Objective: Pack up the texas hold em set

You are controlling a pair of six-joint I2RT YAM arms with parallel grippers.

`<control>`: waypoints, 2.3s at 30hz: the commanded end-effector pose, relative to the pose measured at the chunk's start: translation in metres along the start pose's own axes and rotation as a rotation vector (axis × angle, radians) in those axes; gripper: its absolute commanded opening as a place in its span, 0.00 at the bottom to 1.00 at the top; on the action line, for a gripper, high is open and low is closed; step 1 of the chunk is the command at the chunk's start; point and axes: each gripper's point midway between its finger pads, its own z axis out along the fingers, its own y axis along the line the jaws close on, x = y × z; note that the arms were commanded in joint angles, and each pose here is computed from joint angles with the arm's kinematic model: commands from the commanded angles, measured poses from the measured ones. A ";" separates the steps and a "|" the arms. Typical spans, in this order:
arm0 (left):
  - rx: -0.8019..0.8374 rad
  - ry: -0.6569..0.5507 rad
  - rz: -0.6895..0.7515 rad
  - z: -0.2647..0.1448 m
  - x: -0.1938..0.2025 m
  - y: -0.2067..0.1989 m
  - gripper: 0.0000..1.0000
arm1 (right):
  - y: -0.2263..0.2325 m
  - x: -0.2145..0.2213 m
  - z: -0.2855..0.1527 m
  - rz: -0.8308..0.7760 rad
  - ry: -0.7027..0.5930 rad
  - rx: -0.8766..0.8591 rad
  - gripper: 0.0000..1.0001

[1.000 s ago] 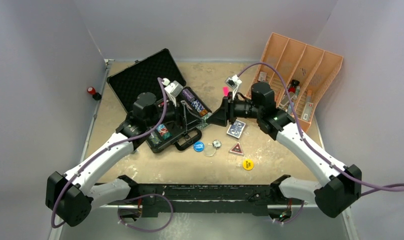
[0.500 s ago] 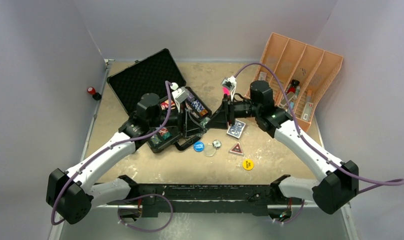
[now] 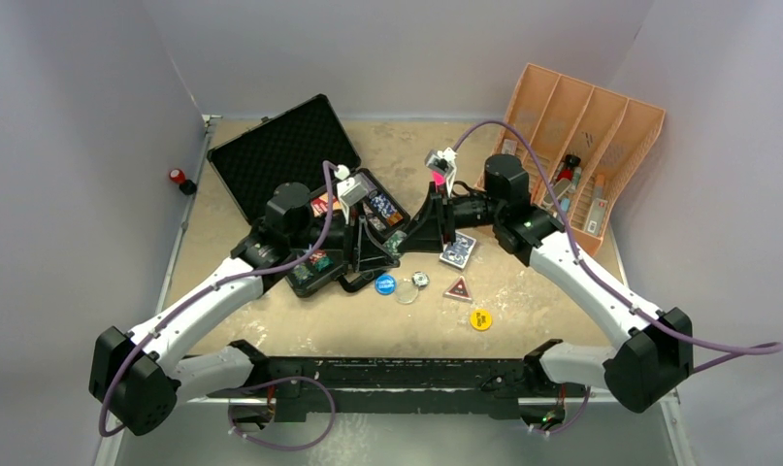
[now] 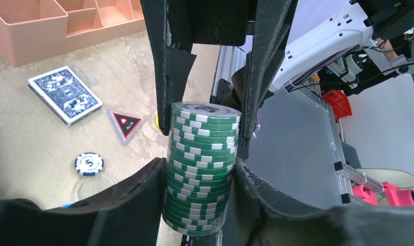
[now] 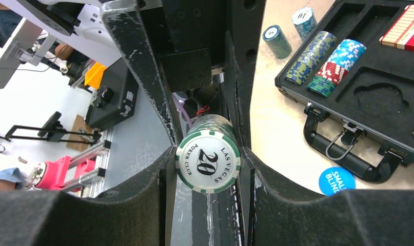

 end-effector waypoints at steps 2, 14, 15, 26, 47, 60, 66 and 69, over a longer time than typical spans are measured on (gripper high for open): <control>0.030 -0.028 0.058 0.001 -0.010 -0.007 0.32 | 0.025 -0.023 -0.002 -0.131 -0.040 -0.087 0.25; -0.244 -0.101 0.015 0.000 -0.025 0.041 0.00 | -0.035 -0.065 -0.034 -0.115 -0.333 0.433 0.81; -0.295 -0.128 0.000 -0.002 -0.030 0.050 0.00 | -0.043 -0.069 -0.042 -0.095 -0.370 0.503 0.81; -1.160 -0.643 -0.358 -0.085 -0.081 0.182 0.00 | -0.099 -0.039 -0.079 0.026 -0.524 0.794 0.77; -1.774 -0.818 -0.444 -0.096 -0.067 0.317 0.00 | -0.117 -0.014 -0.078 0.054 -0.508 0.824 0.77; -1.821 -0.722 -0.415 -0.084 -0.044 0.343 0.00 | -0.117 -0.009 -0.076 0.049 -0.494 0.811 0.77; -1.814 -0.674 -0.436 -0.079 -0.031 0.350 0.00 | -0.119 -0.007 -0.075 0.049 -0.488 0.814 0.77; -1.787 -0.658 -0.471 -0.074 -0.026 0.350 0.00 | -0.122 -0.006 -0.075 0.052 -0.483 0.818 0.77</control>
